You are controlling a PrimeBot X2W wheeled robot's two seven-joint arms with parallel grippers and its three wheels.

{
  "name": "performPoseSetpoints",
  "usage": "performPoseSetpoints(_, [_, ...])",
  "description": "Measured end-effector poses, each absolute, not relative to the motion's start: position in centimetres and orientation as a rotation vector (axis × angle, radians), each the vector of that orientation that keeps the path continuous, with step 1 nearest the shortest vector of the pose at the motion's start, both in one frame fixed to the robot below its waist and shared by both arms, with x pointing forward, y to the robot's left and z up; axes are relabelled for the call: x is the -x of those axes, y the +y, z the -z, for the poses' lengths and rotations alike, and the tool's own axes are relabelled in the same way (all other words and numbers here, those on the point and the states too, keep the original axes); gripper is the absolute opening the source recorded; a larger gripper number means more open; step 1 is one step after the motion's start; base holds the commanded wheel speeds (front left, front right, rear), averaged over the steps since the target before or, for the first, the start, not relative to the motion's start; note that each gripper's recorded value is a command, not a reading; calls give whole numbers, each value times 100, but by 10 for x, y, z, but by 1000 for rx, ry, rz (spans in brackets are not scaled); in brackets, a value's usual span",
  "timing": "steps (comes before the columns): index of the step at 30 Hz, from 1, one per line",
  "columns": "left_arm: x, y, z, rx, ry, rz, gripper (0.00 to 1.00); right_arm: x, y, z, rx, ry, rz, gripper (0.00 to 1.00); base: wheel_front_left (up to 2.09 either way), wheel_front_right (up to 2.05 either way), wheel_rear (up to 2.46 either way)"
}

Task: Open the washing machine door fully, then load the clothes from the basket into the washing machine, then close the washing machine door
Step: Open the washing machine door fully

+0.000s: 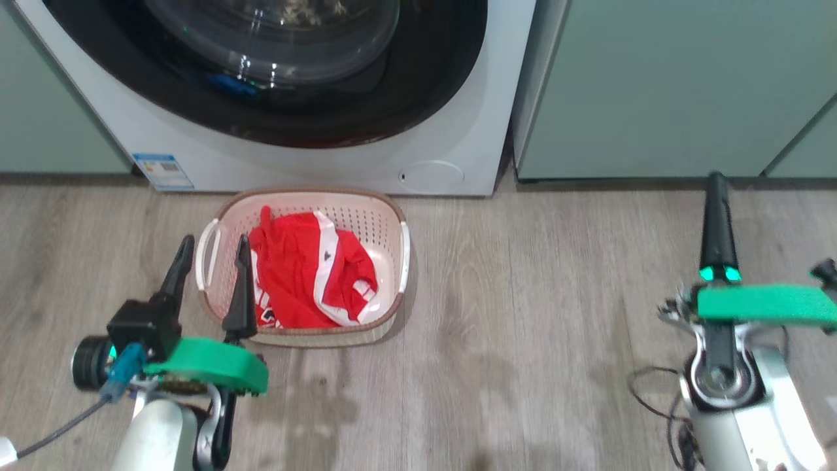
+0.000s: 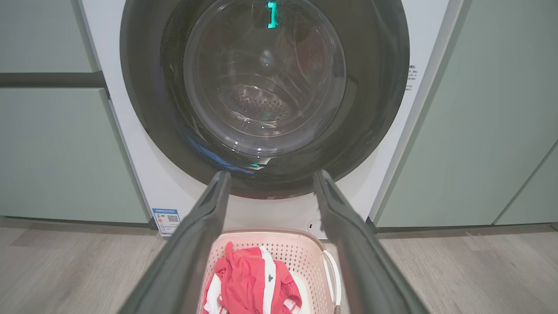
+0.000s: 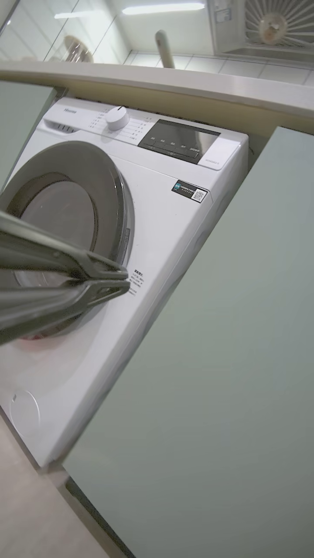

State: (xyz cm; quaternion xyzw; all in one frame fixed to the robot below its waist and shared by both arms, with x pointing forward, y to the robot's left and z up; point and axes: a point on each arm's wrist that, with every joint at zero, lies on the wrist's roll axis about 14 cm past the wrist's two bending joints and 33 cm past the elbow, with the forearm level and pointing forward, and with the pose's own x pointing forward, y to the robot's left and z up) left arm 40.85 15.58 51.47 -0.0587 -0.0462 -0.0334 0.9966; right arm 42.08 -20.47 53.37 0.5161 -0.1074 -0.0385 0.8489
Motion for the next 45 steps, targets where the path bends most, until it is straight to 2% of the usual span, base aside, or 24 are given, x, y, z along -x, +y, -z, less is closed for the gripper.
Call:
performPoseSetpoints(4, [-419,154,-519,122,-110,75,100,-445,-197,-534,-1244,-211,71,0,0,0,0])
performPoseSetpoints(14, [-445,156,-512,134,-108,74,100,-519,-190,-532,-1384,-131,13,0,0,0,0])
performPoseSetpoints(15, [-445,156,-512,134,-108,74,100,-519,-190,-532,-1384,-131,13,0,0,0,0])
performPoseSetpoints(20, [-460,156,-509,144,-115,79,100,-566,-178,-533,-1384,-64,-59,0,0,0,0])
performPoseSetpoints(27, [-476,164,-501,149,-109,64,100,-618,-147,-516,-1367,88,-143,0,0,0,0])
performPoseSetpoints(33, [-483,172,-490,148,-88,45,100,-648,-109,-501,-1328,230,-220,0,0,0,0])
performPoseSetpoints(45, [-495,179,-473,139,-61,32,100,-690,-71,-503,-1248,344,-298,0,0,0,0])
